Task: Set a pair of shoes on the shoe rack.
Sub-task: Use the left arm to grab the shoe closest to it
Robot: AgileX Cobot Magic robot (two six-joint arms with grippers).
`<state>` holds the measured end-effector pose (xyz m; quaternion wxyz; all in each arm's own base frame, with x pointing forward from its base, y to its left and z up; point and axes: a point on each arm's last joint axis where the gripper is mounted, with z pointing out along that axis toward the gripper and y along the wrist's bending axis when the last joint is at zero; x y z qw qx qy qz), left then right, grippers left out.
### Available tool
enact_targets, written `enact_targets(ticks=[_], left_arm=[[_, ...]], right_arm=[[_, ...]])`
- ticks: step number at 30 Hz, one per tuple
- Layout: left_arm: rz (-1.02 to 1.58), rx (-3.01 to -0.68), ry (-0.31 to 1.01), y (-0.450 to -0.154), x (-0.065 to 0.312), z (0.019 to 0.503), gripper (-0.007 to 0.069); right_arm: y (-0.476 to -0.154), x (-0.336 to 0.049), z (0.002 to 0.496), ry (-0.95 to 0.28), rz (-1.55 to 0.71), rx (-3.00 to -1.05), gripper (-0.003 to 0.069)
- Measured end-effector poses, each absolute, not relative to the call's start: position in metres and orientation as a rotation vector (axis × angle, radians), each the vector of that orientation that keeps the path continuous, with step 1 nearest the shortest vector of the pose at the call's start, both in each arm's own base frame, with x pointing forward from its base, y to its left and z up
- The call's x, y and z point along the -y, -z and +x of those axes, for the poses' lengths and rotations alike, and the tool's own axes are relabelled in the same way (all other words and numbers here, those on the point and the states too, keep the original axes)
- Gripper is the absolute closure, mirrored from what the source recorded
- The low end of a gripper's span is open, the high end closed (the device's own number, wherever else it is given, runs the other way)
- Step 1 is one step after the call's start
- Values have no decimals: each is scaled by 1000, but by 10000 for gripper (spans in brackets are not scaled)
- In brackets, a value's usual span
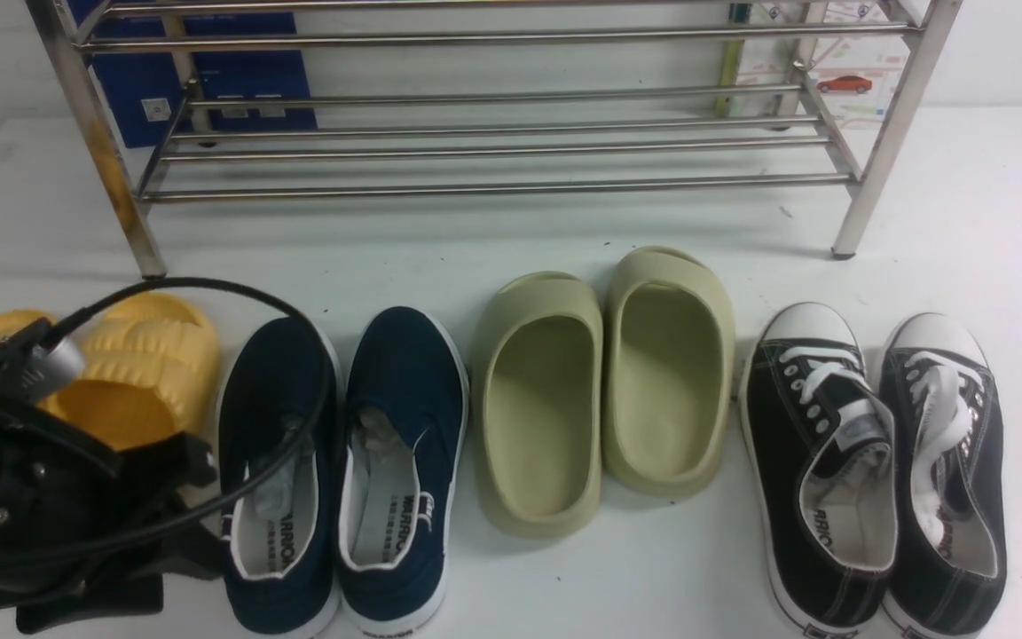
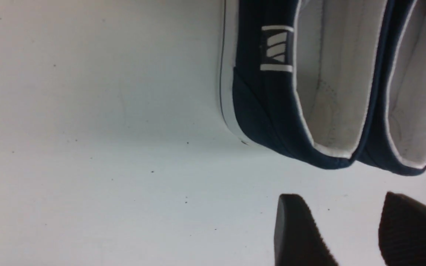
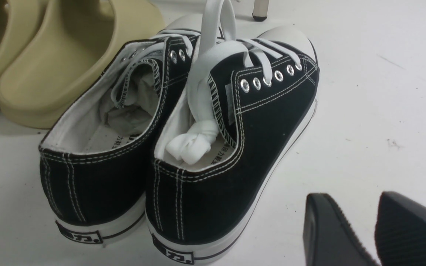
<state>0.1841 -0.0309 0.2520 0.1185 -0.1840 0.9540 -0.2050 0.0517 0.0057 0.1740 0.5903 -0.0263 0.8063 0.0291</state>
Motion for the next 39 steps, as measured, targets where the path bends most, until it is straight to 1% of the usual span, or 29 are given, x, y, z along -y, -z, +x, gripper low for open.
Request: enact_targets(ticks=[4, 9, 12, 14, 15, 17, 22, 26, 29, 31, 34, 35, 36, 39], left_arm=[[-547, -2803, 586, -250, 30, 190, 216], [-536, -2808, 553, -262, 28, 203, 199], [-537, -2808, 496, -270, 25, 213, 197], [-577, -2821, 429, -272, 21, 221, 197], [-573, -2822, 423, -273, 21, 222, 197], [-571, -2845, 354, -275, 23, 230, 197], [-484, -2872, 257, -275, 53, 240, 197], [-521, -2889, 203, -260, 71, 251, 197], [-545, -2915, 170, -242, 75, 263, 197], [-546, -2943, 132, -225, 77, 272, 199], [-540, -2962, 104, -214, 77, 277, 207], [-539, -2988, 71, -204, 78, 281, 225], [-533, -2985, 70, -204, 78, 282, 228], [-514, -3009, 28, -194, 77, 285, 308]], right_arm=[[-174, -6, 52, -68, -61, -1877, 419], [-174, -6, 52, -68, -61, -1877, 419], [-174, -6, 52, -68, -61, -1877, 419], [-174, -6, 52, -68, -61, -1877, 419], [-174, -6, 52, -68, -61, -1877, 419], [-174, -6, 52, -68, -61, -1877, 419], [-174, -6, 52, -68, -61, -1877, 419], [-174, -6, 52, -68, -61, -1877, 419], [-174, -6, 52, -68, -61, -1877, 419], [-174, -6, 52, -68, -61, -1877, 419], [-174, -6, 52, -68, -61, -1877, 419], [-174, -6, 52, -68, -61, -1877, 419], [-174, -6, 52, -68, -61, -1877, 419], [-174, -6, 52, -69, -61, -1877, 419]])
